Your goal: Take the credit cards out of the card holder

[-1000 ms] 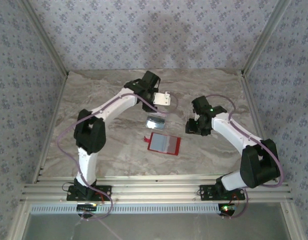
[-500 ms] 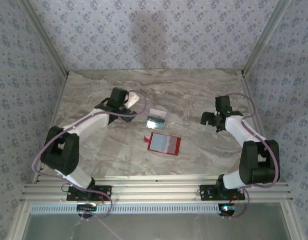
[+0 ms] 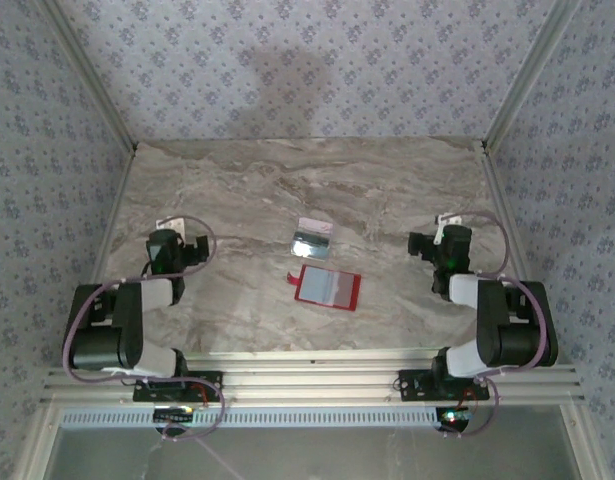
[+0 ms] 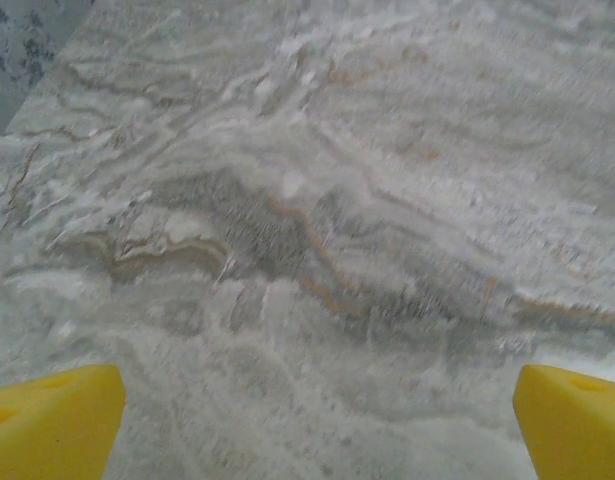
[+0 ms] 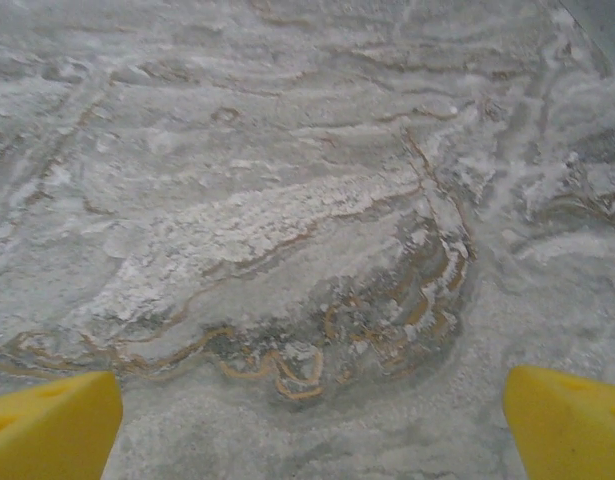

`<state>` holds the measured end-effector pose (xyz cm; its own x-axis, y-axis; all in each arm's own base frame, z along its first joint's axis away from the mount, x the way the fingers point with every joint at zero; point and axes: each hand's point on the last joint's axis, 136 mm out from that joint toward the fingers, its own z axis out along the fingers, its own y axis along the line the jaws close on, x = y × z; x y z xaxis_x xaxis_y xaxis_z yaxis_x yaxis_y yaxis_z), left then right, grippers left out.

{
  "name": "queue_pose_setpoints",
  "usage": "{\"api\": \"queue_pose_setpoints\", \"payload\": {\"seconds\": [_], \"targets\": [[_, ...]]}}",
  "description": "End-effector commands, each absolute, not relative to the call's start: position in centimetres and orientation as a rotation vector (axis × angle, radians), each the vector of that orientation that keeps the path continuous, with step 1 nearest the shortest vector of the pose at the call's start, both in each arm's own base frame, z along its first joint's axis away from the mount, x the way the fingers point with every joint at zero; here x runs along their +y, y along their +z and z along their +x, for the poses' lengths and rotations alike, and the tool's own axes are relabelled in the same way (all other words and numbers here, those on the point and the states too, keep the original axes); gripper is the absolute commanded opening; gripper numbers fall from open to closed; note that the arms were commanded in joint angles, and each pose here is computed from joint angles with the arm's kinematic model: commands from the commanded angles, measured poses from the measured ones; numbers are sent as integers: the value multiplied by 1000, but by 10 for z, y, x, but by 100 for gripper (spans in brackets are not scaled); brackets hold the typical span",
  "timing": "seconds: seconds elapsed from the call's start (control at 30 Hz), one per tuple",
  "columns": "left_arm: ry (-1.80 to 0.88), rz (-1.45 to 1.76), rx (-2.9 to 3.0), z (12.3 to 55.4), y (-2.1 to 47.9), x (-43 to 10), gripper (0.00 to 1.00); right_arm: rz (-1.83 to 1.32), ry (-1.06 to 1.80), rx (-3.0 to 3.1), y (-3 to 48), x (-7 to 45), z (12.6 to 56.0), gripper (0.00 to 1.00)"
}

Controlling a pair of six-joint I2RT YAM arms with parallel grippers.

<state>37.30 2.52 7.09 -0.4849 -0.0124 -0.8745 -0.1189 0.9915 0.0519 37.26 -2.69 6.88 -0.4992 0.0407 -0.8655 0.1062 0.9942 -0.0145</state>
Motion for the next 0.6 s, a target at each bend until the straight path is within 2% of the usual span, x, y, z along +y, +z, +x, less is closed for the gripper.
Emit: {"api": "queue_pose_setpoints", "payload": {"seconds": [0.0, 0.57], "targets": [[12, -43, 1936, 394, 97, 9, 99, 38, -56, 1962, 90, -19, 390, 100], [60, -53, 1958, 397, 89, 11, 100, 20, -72, 1974, 84, -16, 391, 100]]}}
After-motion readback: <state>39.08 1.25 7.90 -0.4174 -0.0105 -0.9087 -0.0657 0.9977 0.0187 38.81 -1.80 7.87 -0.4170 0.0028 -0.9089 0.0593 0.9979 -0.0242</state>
